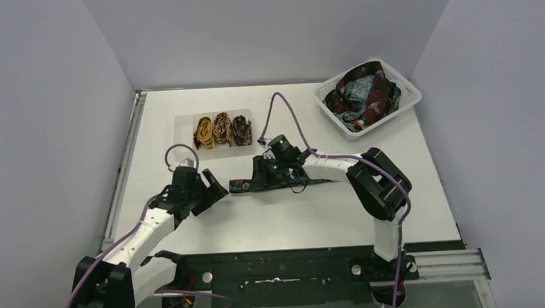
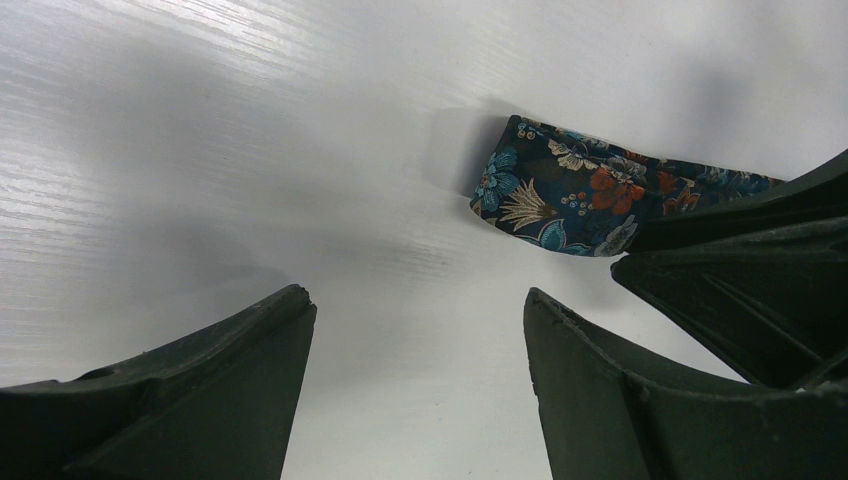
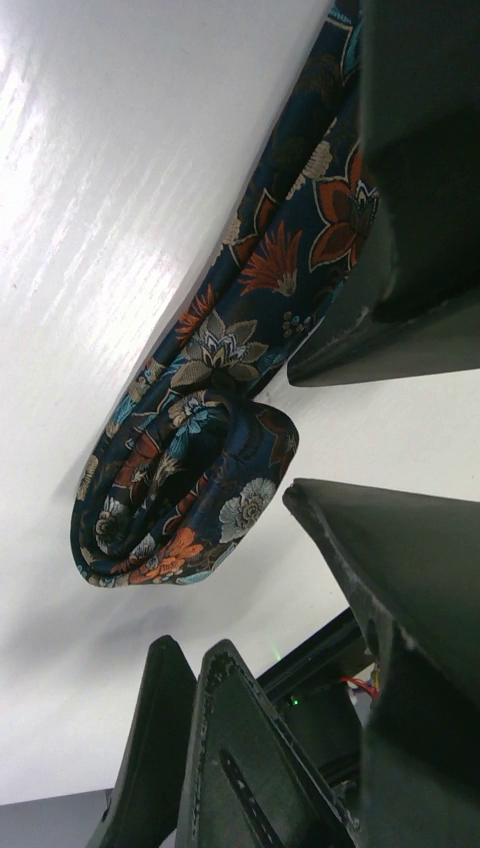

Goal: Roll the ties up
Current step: Roll the tie at the center of the board.

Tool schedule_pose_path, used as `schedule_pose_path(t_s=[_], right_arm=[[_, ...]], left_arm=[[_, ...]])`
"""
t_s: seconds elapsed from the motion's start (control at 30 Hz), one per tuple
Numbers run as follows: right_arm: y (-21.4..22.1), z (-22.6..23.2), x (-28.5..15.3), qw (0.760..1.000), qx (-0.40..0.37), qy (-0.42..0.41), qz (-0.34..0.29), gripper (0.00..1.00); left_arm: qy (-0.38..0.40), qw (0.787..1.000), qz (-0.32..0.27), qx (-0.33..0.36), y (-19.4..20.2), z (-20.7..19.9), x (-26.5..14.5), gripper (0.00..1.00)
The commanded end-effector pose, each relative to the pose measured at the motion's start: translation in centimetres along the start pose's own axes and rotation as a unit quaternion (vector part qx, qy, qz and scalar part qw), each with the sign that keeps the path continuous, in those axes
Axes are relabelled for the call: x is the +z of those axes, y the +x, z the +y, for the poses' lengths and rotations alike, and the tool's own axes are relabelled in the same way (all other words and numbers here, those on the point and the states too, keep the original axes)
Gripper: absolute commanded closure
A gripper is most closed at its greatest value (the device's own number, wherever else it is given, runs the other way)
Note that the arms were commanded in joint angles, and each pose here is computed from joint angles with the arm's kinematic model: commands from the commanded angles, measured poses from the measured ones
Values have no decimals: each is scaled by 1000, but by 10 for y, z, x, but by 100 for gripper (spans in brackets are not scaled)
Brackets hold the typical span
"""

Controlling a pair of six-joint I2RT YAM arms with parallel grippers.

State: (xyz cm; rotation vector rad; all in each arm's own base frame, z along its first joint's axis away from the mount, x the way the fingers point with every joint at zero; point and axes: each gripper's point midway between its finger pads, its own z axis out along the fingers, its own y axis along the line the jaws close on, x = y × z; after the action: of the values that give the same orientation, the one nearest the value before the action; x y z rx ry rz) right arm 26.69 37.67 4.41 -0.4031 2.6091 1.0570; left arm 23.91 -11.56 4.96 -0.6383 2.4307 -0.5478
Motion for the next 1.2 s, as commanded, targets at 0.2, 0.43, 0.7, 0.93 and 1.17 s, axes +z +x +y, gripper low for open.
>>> schedule_pose_path(t_s=[0.2, 0.43, 0.7, 0.93, 1.17], right_arm=[[-36, 36, -25, 996, -33, -44, -64, 65], [-40, 26, -16, 998, -19, -21, -63, 82], [-37, 18, -10, 998, -17, -8, -57, 88], [-36, 10, -1, 999, -14, -2, -51, 86], [-37, -5, 7, 999, -13, 16, -48, 86]], left_arm=[[27, 999, -19, 1, -12, -13, -4, 26], [28, 999, -19, 1, -12, -14, -4, 26], [28, 999, -18, -1, -11, -13, -3, 26], [32, 999, -15, -2, -10, -15, -3, 26], [43, 999, -12, -1, -9, -19, -1, 26]])
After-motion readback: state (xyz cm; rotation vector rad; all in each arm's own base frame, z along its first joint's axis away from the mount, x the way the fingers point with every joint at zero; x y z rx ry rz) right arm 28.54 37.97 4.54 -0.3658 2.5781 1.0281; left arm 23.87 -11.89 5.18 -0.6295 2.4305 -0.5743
